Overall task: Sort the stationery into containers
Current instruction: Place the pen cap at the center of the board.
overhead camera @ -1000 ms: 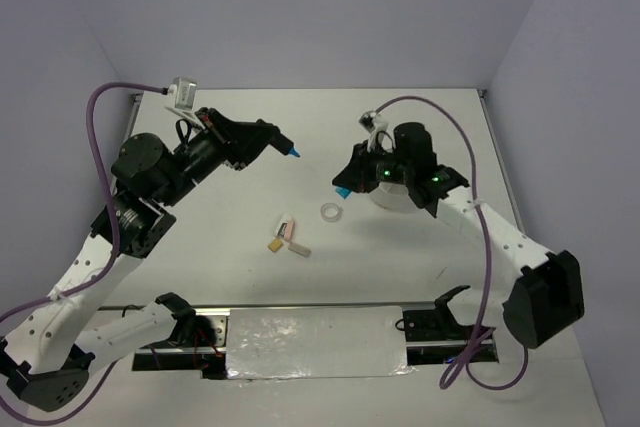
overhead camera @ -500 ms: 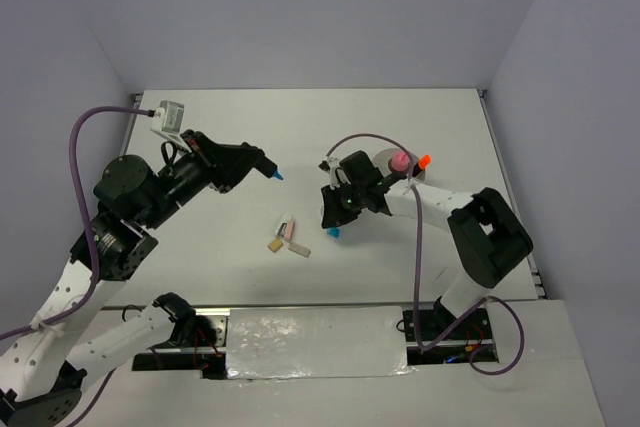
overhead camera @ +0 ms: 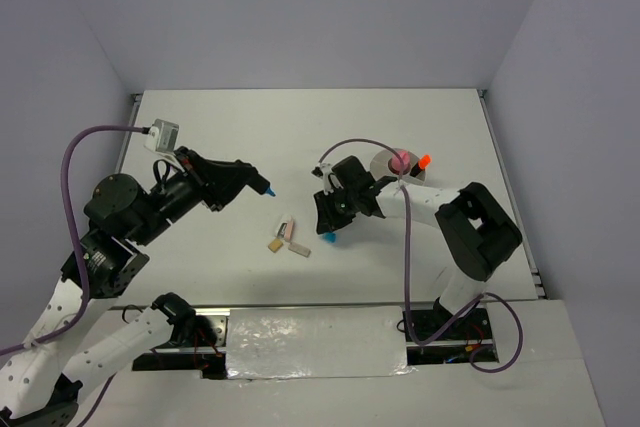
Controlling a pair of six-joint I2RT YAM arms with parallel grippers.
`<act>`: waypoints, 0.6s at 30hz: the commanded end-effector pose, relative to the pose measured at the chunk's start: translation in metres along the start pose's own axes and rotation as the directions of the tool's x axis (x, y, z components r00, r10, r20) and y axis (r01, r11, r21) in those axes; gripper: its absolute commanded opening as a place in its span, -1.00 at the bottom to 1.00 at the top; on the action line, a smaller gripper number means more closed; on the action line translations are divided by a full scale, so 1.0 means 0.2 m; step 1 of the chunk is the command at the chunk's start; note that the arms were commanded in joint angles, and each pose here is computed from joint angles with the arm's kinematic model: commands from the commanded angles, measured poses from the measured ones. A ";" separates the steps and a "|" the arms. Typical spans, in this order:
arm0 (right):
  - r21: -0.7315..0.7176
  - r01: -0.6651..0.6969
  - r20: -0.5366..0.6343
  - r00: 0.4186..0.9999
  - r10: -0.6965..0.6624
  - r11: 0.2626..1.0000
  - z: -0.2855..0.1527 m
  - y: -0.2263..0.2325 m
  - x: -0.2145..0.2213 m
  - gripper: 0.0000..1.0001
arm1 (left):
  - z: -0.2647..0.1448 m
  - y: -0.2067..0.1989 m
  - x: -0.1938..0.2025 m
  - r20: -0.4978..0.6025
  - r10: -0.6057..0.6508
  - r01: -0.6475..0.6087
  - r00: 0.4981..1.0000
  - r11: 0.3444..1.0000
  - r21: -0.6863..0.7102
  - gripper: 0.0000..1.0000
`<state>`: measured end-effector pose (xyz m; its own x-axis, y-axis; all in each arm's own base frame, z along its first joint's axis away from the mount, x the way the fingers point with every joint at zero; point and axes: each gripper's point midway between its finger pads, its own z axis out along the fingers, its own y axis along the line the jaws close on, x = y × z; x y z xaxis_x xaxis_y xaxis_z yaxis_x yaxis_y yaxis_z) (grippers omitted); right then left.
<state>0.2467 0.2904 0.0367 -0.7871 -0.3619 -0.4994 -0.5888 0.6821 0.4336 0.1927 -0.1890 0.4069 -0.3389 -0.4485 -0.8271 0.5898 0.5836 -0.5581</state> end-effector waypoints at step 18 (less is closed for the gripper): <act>0.430 -0.597 0.448 0.792 0.414 0.677 -0.59 -0.13 -0.15 0.96 | -0.07 0.07 -0.03 0.033 0.028 -0.025 0.999 0.996 -0.089 -1.00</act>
<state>0.2741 0.2584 0.1138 -0.8362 0.0109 -0.5483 -0.2264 0.9038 0.3632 0.1922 -0.1803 0.3909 -0.3605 -0.4314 -0.8270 0.5387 0.6275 -0.5621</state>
